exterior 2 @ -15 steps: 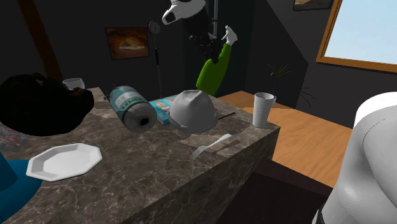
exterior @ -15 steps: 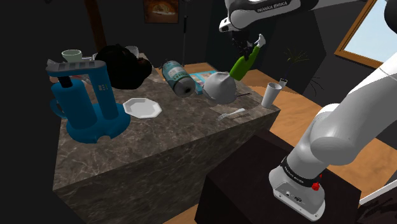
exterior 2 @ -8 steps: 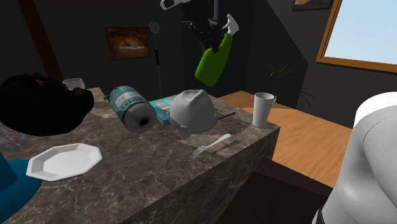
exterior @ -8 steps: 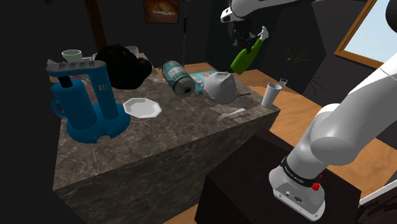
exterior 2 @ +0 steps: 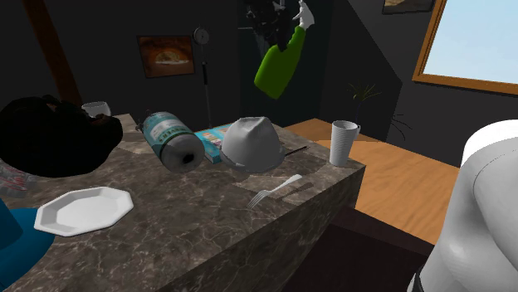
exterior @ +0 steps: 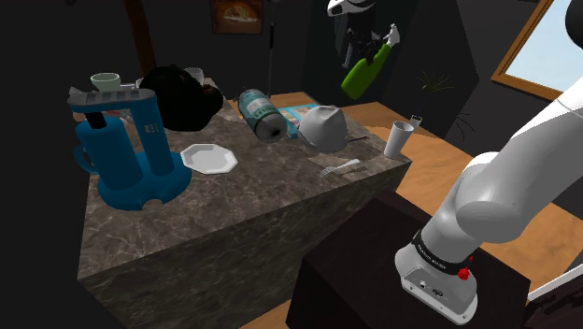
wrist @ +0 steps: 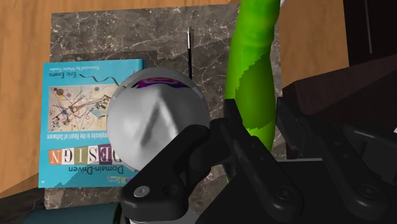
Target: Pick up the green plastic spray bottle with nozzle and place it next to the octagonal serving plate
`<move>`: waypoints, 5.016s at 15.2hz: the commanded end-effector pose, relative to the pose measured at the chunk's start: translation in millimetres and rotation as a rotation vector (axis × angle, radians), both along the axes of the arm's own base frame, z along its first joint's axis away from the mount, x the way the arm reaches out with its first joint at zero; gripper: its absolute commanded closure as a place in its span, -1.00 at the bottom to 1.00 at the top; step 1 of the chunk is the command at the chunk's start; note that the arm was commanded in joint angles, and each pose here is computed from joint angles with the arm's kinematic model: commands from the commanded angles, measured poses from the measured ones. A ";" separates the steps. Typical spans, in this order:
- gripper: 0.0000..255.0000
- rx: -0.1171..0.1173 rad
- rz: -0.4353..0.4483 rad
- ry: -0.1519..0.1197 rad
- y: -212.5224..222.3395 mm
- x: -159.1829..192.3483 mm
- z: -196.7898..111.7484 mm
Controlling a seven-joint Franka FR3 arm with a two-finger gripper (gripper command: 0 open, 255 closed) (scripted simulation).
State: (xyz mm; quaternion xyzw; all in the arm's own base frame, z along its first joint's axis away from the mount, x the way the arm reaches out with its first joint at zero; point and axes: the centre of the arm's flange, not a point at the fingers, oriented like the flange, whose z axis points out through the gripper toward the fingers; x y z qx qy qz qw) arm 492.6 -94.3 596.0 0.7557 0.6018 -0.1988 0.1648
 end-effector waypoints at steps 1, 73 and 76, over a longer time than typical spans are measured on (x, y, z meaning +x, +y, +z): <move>1.00 0.000 0.000 0.000 1.0 -0.2 10.8; -1.00 0.000 0.000 0.000 454.3 63.0 -278.1; -1.00 0.000 0.000 0.000 454.3 63.0 -278.1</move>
